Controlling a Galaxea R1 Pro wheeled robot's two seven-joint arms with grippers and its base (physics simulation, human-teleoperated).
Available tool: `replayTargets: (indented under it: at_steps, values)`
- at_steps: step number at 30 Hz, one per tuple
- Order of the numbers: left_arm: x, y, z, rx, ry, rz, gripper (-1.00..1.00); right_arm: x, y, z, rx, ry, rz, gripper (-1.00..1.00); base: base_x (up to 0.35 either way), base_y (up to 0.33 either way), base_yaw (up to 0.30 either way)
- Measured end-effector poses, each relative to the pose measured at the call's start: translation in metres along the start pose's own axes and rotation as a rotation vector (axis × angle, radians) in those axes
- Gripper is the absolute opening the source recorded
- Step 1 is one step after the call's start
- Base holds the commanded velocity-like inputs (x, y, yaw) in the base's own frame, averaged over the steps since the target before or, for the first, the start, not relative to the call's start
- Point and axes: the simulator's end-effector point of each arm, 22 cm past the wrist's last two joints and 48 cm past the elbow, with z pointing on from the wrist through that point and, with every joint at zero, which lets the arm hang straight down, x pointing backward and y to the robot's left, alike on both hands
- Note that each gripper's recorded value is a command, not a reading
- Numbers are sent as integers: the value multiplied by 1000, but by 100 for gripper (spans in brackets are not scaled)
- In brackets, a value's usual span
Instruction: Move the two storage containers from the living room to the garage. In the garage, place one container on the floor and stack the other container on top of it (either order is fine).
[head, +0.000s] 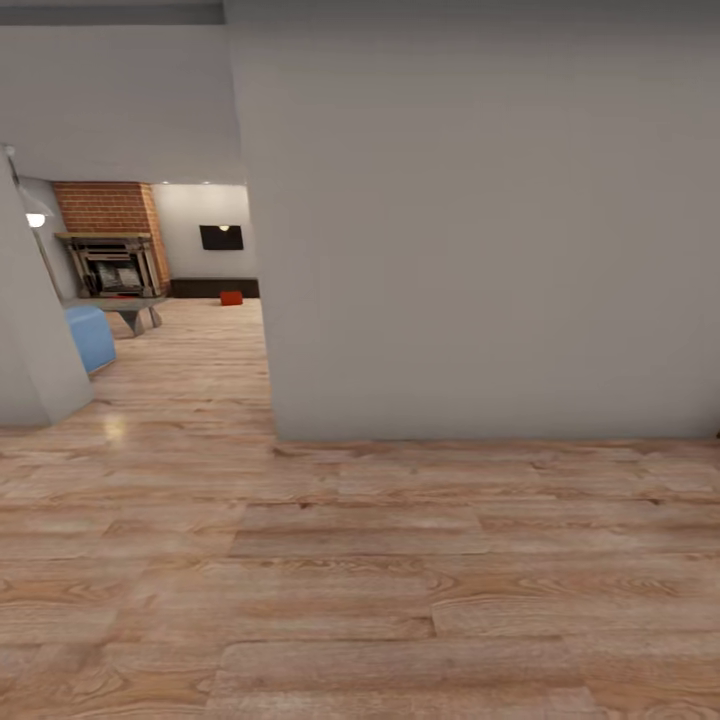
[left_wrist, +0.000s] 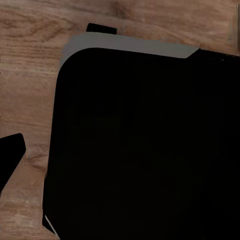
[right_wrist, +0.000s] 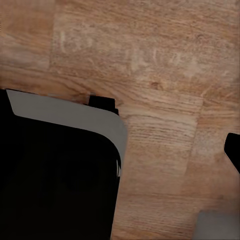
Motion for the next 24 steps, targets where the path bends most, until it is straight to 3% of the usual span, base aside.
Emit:
replayTargets:
  at_steps: [14,24]
  values:
    - [1,1,0,-2,3,-1,100,0,5,0,-9,2,7,100,322,0,3]
    - [1,1,0,-2,2,-2,100,-1,3,0,-2,0,10,100,322,0,228]
